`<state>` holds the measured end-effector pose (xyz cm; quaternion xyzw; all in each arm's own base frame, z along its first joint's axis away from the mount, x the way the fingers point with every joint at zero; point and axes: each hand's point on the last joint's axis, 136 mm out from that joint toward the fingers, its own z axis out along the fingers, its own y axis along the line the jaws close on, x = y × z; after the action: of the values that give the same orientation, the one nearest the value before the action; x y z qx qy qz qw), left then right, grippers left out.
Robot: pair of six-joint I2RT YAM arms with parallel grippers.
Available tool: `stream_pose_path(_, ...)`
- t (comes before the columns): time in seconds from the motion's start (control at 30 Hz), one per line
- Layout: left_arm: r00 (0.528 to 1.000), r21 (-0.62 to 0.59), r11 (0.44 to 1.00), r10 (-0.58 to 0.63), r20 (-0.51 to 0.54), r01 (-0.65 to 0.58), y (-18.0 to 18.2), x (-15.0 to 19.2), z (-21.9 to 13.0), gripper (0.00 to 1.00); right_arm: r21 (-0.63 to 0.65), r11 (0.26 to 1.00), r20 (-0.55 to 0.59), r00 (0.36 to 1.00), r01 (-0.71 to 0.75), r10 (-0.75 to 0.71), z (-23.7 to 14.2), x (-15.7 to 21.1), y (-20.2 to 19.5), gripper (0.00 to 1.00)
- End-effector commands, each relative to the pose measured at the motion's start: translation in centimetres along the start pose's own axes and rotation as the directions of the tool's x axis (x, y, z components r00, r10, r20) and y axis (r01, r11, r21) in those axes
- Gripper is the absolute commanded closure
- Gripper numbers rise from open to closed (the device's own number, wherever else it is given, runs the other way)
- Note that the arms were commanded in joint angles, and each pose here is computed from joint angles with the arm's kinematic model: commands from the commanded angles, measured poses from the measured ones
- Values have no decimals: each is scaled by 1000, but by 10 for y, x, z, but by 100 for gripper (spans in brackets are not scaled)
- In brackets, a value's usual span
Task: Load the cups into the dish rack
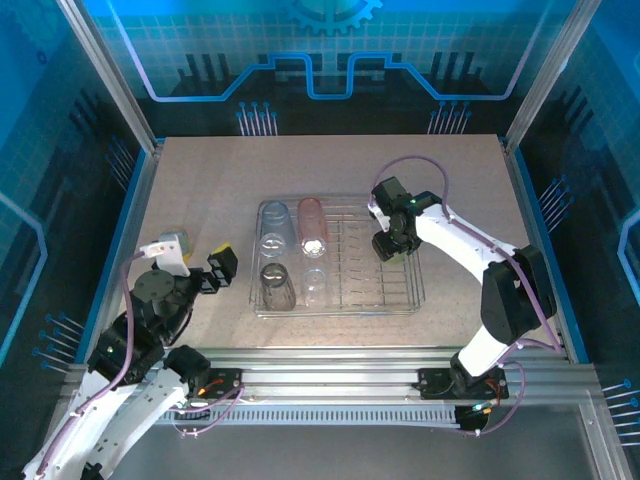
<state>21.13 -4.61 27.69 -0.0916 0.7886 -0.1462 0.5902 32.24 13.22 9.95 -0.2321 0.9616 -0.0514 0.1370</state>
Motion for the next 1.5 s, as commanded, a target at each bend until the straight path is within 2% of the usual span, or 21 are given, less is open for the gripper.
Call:
stream_pose_path(0.0, 1000, -27, 999, -18, 5, 19, 5, -3, -3, 1, -1, 1000, -63, 998, 22, -22, 19, 10, 2, 34)
stream_pose_path(0.2, 1000, -81, 997, 4, -21, -6, 15, 3, -3, 1, -4, 999, -58, 998, 35, -35, 15, 8, 2, 28)
stream_pose_path(0.5, 991, -210, 976, 27, -129, -54, 30, 13, 2, 1, 28, 999, -25, 999, 45, -44, -10, 3, -7, 23)
stream_pose_path(0.63, 980, -270, 959, 33, -195, -86, 35, 16, 8, 1, 40, 998, 10, 999, 39, -39, -26, 1, -12, 22)
stream_pose_path(0.8, 960, -369, 919, 34, -277, -139, 44, 15, 14, 1, 41, 999, 114, 993, 6, -11, -59, -4, -19, 22)
stream_pose_path(1.0, 921, -475, 866, -47, -386, -155, 68, 14, 32, 2, -22, 996, 288, 953, -88, 91, -105, -5, -32, 23)
stream_pose_path(1.2, 859, -553, 809, -129, -496, -198, 106, 22, 62, 4, -117, 977, 417, 884, -178, 211, -137, 11, -48, 24)
stream_pose_path(1.27, 830, -561, 806, -172, -530, -191, 117, 27, 74, 6, -145, 968, 450, 858, -203, 247, -142, 19, -51, 23)
stream_pose_path(1.47, 785, -565, 805, -230, -575, -178, 141, 35, 109, 16, -204, 953, 509, 808, -223, 298, -151, 29, -51, 23)
